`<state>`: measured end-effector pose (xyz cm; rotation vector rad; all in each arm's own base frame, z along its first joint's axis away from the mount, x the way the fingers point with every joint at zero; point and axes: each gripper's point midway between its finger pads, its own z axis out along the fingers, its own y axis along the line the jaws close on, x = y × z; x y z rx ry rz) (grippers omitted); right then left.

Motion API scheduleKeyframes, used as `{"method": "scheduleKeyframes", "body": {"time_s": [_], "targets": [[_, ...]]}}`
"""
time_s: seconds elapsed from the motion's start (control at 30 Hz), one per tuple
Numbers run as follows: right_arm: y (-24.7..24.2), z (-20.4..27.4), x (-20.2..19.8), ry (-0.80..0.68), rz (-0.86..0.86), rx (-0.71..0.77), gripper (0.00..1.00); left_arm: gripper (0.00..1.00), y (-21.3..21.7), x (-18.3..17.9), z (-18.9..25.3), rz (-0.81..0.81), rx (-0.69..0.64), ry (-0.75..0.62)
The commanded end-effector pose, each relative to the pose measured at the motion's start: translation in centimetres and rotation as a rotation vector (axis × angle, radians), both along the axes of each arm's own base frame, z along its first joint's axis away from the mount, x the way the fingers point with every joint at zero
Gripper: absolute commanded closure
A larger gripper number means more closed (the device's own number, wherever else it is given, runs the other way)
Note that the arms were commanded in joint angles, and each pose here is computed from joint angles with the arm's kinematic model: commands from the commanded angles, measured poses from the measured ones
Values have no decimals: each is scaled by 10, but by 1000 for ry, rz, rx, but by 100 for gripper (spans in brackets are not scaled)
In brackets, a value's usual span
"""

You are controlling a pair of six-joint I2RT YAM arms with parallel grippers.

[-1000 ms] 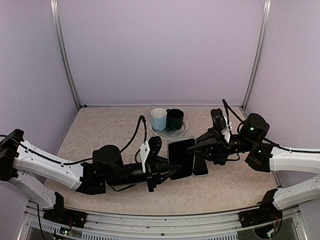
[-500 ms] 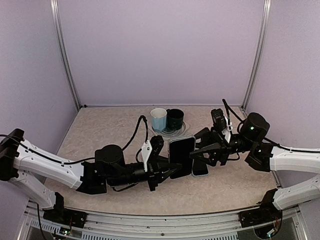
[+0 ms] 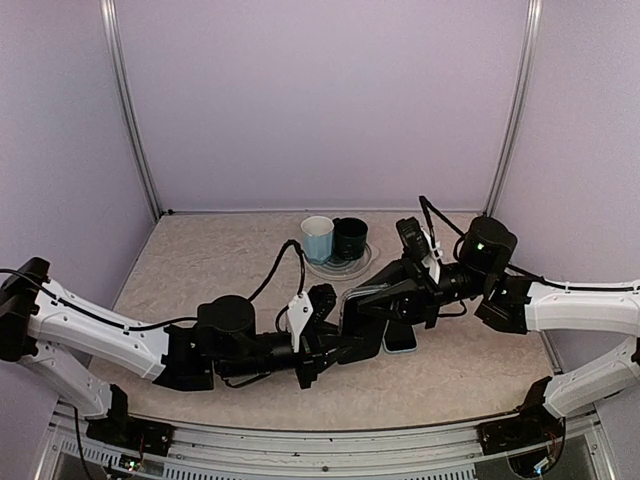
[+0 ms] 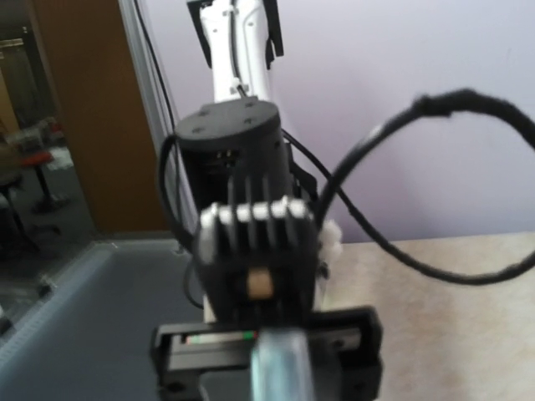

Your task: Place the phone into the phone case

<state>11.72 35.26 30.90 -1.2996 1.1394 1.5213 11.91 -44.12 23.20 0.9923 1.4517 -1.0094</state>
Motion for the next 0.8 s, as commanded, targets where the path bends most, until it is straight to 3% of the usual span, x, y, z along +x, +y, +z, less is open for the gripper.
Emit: {"method": "scheduleKeyframes", "body": {"time_s": [0.0,0.03,0.27,0.3,0.37,0.43,0.77], "targets": [[2,7,-8,-34,44,9,91,100,-8,1,27,5,-59,-38],[3,7,-8,-30,45,4,100,100,-8,0,27,2,-59,-38],[1,10,-6,-48,14,8,100,100,-11,-1,27,-1,-65,-16],[0,13,-7,-56,7,16,100,96,-12,-1,27,-7,-61,-14],[-2,19,-8,-67,5,37,100,62,-13,-2,24,-8,-55,1],[-5,27,-11,-75,11,59,100,53,-15,0,15,-4,-32,11],[-14,49,-16,-110,-7,113,100,49,-22,-5,-18,-39,26,37]]}}
